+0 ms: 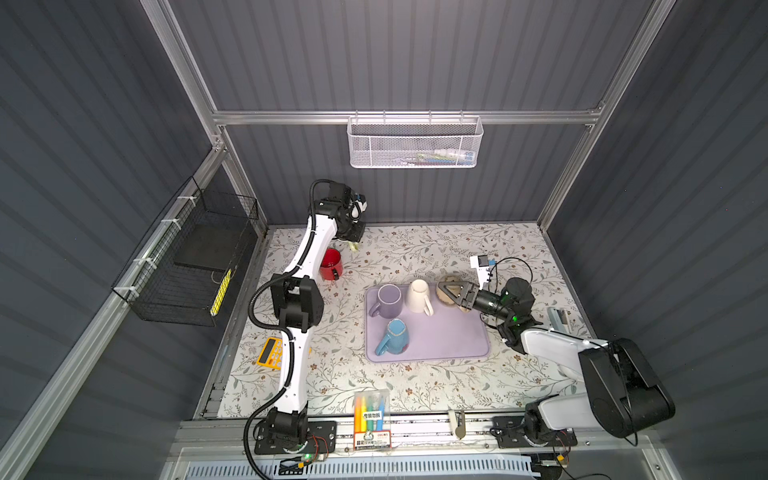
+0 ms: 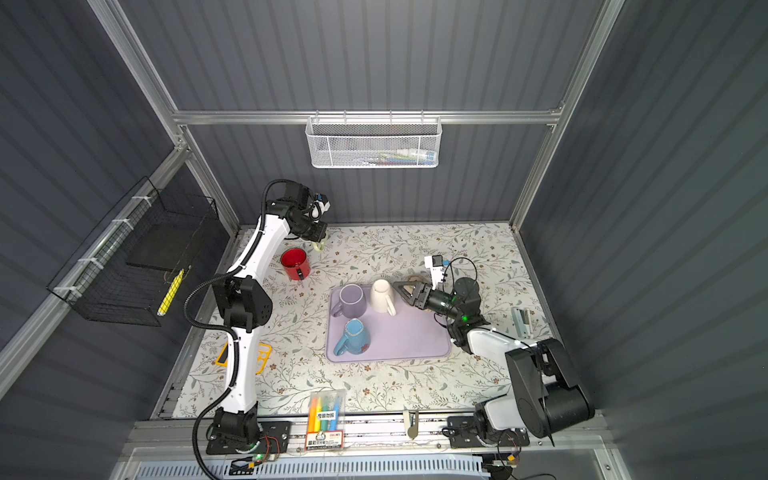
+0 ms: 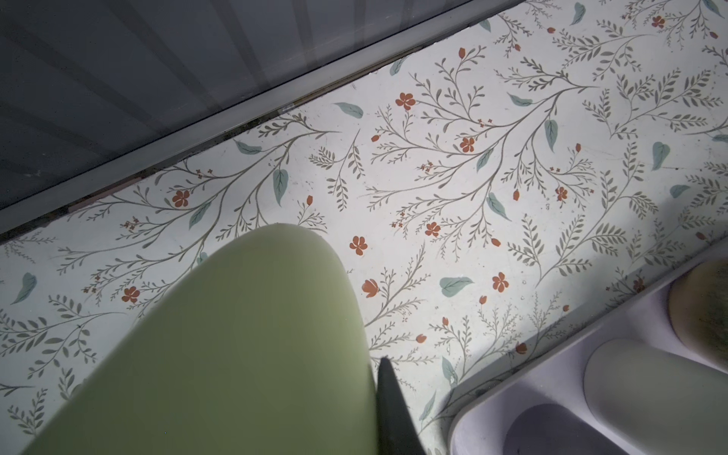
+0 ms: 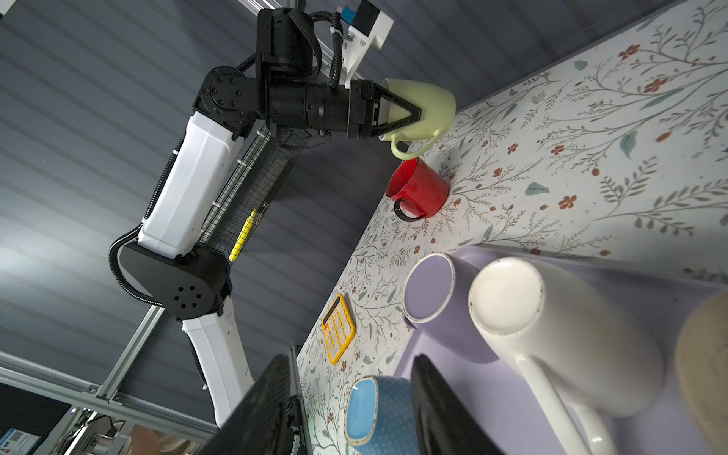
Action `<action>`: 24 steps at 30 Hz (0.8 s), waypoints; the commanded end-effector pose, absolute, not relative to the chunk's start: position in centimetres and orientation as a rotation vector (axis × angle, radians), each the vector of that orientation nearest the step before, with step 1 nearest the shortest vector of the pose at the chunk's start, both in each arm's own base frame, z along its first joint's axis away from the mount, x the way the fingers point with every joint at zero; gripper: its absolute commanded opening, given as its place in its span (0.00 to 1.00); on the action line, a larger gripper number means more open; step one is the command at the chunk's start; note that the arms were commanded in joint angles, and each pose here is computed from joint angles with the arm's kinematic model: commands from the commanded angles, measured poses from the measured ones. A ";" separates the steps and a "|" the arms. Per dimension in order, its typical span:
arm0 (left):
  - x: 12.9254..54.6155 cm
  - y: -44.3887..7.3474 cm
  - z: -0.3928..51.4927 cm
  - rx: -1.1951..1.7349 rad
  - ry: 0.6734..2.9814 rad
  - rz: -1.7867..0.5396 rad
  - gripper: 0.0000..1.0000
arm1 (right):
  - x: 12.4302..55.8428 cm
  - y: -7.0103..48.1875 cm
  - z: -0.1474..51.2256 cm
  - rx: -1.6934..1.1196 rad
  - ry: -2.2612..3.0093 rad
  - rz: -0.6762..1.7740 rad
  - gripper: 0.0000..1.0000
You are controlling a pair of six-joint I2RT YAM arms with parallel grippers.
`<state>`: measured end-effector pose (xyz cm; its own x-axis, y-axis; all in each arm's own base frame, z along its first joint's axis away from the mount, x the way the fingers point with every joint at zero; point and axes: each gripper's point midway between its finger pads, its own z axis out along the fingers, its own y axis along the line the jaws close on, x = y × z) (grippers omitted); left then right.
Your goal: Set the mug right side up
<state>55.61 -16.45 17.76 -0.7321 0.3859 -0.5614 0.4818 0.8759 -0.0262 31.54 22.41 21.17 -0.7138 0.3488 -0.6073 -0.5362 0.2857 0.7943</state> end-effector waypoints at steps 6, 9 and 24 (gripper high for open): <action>55.6 -17.6 17.5 0.678 2.465 -0.202 0.00 | 31.9 22.4 21.0 -0.157 1.800 1.533 0.52; 55.5 -17.8 16.7 0.691 2.480 -0.172 0.00 | 32.1 22.5 20.7 -0.147 1.807 1.534 0.52; 54.9 -17.7 12.7 0.738 2.572 -0.076 0.00 | 32.4 22.2 19.7 -0.109 1.837 1.517 0.52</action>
